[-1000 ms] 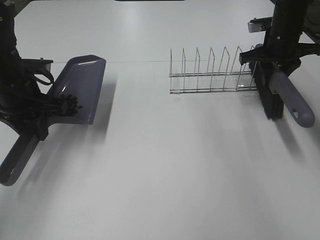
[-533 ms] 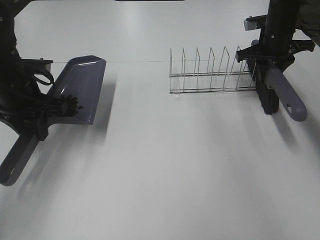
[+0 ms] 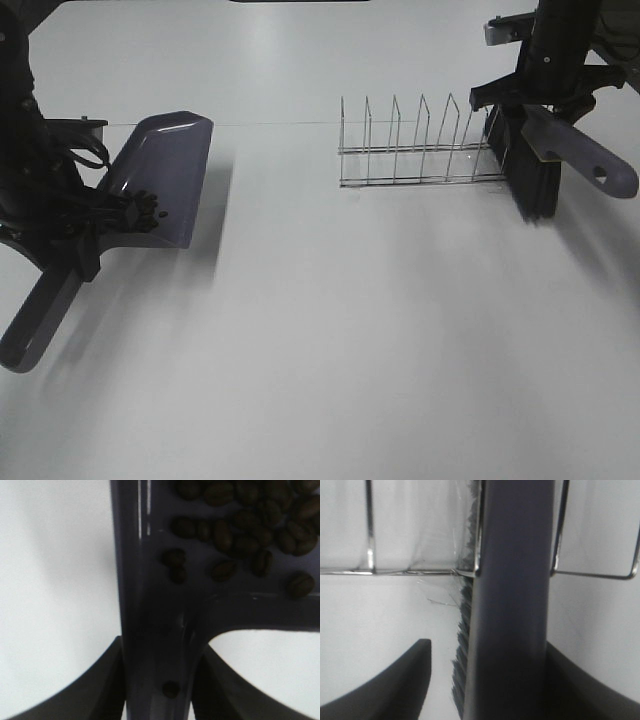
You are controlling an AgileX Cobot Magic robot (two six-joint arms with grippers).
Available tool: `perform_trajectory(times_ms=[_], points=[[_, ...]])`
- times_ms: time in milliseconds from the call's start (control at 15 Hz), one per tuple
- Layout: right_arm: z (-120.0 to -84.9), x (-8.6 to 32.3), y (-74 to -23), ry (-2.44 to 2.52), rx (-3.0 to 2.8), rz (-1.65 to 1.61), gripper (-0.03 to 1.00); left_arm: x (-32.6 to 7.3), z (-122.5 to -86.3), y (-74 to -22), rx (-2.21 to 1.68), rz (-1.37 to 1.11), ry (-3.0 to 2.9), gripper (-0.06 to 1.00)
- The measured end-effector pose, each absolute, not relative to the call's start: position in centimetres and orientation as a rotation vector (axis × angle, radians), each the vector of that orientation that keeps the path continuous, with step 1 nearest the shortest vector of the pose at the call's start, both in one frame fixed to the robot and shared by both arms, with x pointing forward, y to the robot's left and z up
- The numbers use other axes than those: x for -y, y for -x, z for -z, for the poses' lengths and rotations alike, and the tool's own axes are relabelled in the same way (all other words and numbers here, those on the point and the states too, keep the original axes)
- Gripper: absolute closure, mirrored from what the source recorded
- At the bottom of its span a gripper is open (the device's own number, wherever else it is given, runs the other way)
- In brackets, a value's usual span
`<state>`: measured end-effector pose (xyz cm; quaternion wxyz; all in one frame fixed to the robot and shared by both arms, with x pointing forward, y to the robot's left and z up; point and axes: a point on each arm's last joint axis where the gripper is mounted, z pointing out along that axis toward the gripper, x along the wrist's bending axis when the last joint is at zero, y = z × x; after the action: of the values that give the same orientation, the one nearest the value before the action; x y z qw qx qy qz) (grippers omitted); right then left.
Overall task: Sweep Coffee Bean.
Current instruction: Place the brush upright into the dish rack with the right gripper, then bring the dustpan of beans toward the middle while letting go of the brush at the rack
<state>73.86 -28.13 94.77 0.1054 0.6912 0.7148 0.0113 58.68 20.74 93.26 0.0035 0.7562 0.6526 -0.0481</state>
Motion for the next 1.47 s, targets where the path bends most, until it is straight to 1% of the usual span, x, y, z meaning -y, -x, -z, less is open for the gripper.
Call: perform_trajectory(times_ms=[67, 133, 267, 400, 533, 600, 667, 800, 1000, 1067, 1267, 1333, 1467], points=[[-95.5, 28.0, -73.8, -2.031, -2.102, -0.065, 0.43, -20.7, -93.3, -58.7, -2.046, 0.151, -2.370, 0.61], [-96.3, 27.9, -73.7, -2.028, -2.097, -0.090, 0.41, -20.7, -93.3, -58.7, -2.046, 0.151, -2.370, 0.61], [-97.3, 27.9, -73.6, -2.020, -2.094, -0.120, 0.40, -20.7, -93.3, -58.7, -2.046, 0.152, -2.371, 0.61], [-99.3, 27.8, -73.2, -1.997, -2.078, -0.166, 0.40, -20.7, -93.3, -58.7, -2.046, 0.152, -2.371, 0.61], [-102.0, 27.7, -72.6, -1.984, -2.054, -0.244, 0.40, -20.7, -93.3, -58.7, -2.046, 0.152, -2.371, 0.61], [-105.4, 27.4, -71.7, -1.966, -2.020, -0.355, 0.39, -20.7, -93.3, -58.7, -2.056, 0.154, -2.360, 0.61], [-106.4, 27.4, -71.4, -1.956, -2.009, -0.381, 0.39, -20.7, -93.3, -58.7, -2.060, 0.155, -2.356, 0.61], [-109.8, 27.3, -70.0, -1.920, -1.978, -0.469, 0.39, -20.7, -93.3, -58.7, -2.069, 0.153, -2.341, 0.61], [-113.6, 27.3, -66.9, -1.886, -1.958, -0.547, 0.39, -20.6, -92.7, -59.0, -2.094, 0.144, -2.303, 0.61], [-114.1, 27.3, -65.6, -1.874, -1.978, -0.546, 0.39, -20.6, -91.9, -59.1, -2.106, 0.161, -2.311, 0.61], [-114.2, 27.5, -62.3, -1.866, -2.034, -0.495, 0.39, -20.5, -89.7, -59.2, -2.142, 0.216, -2.333, 0.61], [-114.2, 27.6, -59.7, -1.861, -2.068, -0.465, 0.39, -20.5, -88.3, -59.3, -2.158, 0.236, -2.341, 0.61], [-114.5, 27.8, -57.5, -1.863, -2.072, -0.460, 0.39, -20.4, -87.6, -59.5, -2.155, 0.221, -2.331, 0.61]])
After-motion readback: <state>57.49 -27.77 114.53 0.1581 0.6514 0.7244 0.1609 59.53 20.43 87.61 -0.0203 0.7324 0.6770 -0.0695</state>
